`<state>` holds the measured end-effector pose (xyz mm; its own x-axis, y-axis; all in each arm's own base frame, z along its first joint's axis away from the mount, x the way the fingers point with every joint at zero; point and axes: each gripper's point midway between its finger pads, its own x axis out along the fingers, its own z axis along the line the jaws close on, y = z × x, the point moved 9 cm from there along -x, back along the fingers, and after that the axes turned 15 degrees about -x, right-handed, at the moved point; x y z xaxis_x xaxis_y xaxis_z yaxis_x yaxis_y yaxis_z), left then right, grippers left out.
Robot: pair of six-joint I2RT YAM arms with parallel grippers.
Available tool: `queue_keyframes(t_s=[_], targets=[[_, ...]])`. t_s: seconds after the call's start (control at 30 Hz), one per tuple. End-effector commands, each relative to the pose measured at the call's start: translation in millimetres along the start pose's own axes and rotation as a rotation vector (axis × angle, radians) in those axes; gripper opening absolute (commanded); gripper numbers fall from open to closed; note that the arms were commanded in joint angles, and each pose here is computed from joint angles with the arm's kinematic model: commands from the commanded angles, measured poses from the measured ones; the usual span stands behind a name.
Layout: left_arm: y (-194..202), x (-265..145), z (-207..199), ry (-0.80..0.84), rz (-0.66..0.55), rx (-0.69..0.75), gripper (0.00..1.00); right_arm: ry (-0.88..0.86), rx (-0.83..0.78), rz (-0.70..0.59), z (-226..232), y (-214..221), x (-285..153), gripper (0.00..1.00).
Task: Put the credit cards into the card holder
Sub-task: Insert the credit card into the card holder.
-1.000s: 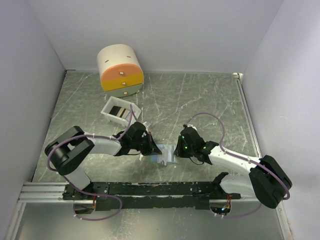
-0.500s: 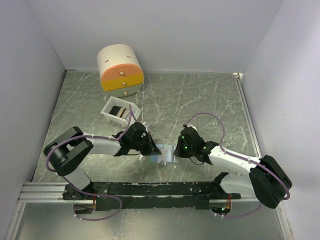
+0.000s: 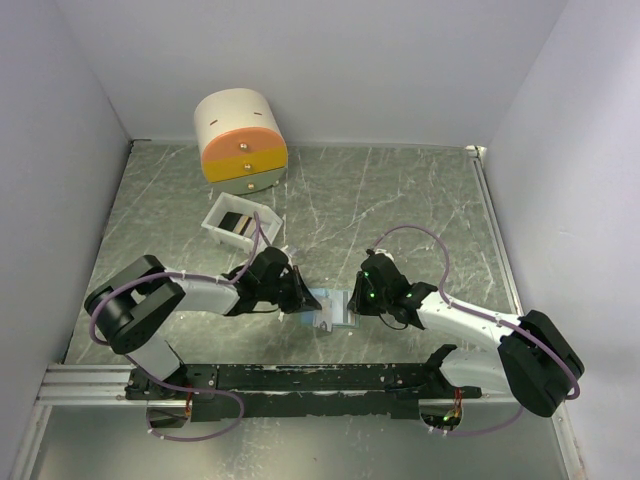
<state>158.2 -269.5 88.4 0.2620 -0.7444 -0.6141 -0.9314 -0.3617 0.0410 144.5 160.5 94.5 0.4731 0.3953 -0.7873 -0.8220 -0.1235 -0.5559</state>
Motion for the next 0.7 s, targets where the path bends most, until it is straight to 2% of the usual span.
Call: queue_keyframes(t_s=[0.0,0.43,0.67], targets=[[-2.6,4.8,10.7,-0.042,-0.057,0.009,0.07,-0.004,0.007,0.0,0.5,-0.6,1.3,0.15],[-13.2,13.7,6.6,-0.052,-0.13,0.061,0.07,-0.003,0.012,-0.001,-1.2,2.6,-1.3,0.15],[-12.5,19.7,9.8,-0.047,-0.107,0.063,0.07,-0.004,0.011,0.001,-0.9,2.7,-0.9,0.15]])
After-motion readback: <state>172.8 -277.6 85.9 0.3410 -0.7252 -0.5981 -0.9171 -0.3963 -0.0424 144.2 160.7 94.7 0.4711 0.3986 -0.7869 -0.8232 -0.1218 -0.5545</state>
